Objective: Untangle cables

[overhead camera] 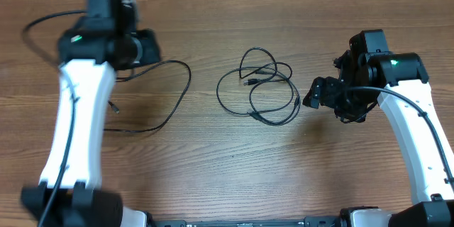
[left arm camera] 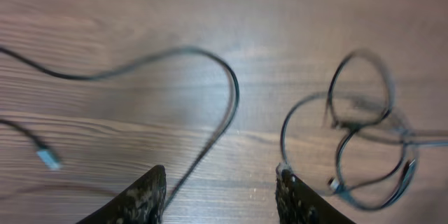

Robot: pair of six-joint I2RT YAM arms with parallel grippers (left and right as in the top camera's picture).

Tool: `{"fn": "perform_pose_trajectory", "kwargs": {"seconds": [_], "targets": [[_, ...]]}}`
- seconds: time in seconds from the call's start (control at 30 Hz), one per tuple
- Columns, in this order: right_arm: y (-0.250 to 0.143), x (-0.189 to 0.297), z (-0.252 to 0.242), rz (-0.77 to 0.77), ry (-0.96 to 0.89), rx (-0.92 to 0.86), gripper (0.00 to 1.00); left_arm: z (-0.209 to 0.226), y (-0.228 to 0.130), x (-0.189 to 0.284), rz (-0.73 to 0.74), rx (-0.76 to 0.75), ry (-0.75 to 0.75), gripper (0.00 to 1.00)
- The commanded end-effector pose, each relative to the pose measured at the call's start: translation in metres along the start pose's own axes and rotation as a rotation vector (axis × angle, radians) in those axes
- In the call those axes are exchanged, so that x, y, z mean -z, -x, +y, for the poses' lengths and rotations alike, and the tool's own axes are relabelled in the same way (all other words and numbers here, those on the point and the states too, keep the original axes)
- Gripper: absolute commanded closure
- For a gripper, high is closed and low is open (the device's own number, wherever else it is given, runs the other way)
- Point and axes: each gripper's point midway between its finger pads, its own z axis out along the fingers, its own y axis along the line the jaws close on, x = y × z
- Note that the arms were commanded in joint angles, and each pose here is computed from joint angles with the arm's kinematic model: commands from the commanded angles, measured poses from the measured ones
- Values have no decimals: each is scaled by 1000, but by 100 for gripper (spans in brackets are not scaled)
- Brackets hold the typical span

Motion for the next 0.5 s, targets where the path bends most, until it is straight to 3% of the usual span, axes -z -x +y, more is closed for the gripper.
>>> {"fn": "perform_pose_trajectory", "kwargs": {"seconds": [0.0, 0.23, 0.47], "targets": [[0, 1, -1, -6, -8, 2, 16, -13, -26, -55, 161, -66, 11, 50], [-2, 1, -1, 0, -10, 0, 16, -27, -75, -133, 396, -100, 13, 53], [-2, 0, -2, 1, -11, 0, 16, -34, -118, -178, 564, -96, -11, 60]]}}
